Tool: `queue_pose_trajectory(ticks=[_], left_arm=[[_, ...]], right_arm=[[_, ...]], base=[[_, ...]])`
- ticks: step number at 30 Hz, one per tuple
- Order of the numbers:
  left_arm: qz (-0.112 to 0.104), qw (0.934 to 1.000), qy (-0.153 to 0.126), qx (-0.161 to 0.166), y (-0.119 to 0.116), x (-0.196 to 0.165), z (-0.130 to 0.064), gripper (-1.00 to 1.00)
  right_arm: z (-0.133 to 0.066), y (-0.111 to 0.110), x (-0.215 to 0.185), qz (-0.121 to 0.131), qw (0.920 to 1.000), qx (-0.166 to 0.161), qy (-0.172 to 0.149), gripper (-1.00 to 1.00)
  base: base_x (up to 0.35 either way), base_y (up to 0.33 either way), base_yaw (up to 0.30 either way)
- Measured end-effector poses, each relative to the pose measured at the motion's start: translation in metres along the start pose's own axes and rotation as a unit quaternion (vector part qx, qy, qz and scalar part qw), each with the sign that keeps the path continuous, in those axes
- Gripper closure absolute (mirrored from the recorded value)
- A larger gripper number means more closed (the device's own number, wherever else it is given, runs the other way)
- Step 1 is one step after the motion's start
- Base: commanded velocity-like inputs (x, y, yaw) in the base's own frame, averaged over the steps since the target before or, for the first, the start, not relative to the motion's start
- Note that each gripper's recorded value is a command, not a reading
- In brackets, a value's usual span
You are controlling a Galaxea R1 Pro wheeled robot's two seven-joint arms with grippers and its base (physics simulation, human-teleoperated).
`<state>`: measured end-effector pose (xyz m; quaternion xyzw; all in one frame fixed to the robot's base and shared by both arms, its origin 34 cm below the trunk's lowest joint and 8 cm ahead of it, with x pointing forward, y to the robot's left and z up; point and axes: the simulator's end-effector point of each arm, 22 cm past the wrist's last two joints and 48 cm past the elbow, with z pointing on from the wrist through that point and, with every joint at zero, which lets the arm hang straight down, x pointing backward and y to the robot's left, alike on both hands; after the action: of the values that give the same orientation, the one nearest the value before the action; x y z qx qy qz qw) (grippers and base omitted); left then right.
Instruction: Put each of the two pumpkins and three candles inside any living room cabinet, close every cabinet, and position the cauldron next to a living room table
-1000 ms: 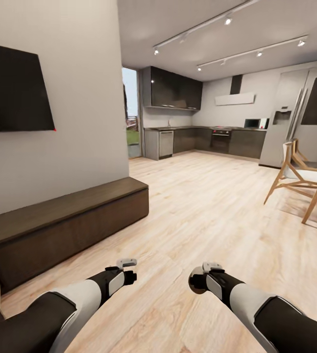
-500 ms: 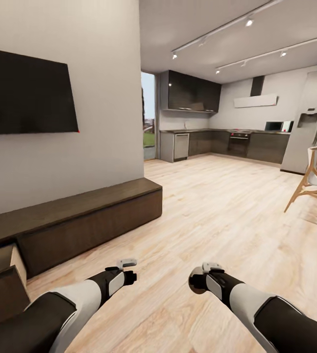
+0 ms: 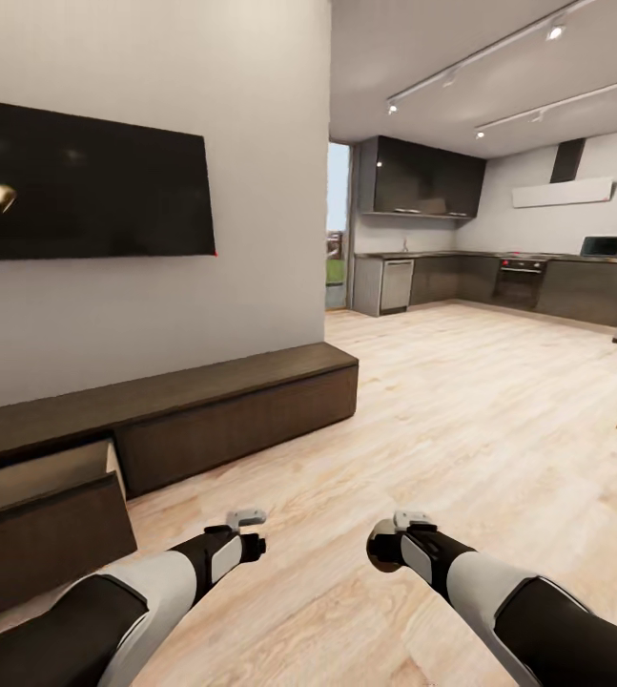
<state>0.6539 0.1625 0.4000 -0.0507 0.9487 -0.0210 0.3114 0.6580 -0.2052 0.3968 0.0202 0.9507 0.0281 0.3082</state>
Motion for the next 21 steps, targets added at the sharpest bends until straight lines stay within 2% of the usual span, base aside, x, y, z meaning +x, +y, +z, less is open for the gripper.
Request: queue_pose_trajectory(ticks=[6,11,16,21], left_arm=[[0.0,1.0,0.003,0.0,0.0004,0.0029,0.0018,-1.0],[0.0,1.0,0.003,0.0,0.0002,0.0033,0.0022,-1.0],[0.0,1.0,0.004,0.0,0.0004,0.0035,0.0022,-1.0],[0.0,1.0,0.003,0.0,0.0003,0.0032,0.0019,-1.0]], right_arm=[[0.0016,-0.0004,0.0019,0.0,1.0,0.0,0.002,1.0],[0.002,-0.0005,0.0024,0.0,1.0,0.0,0.003,1.0],[0.002,-0.0016,0.0022,-0.01,0.9999,0.003,0.002,1.0],[0.0017,-0.002,0.0019,-0.015,0.9999,0.004,0.002,1.0]], base=[[-0.308,0.025,0.26],[-0.31,0.002,0.065],[-0.293,0.0,0.206],[-0.079,0.0,0.274]])
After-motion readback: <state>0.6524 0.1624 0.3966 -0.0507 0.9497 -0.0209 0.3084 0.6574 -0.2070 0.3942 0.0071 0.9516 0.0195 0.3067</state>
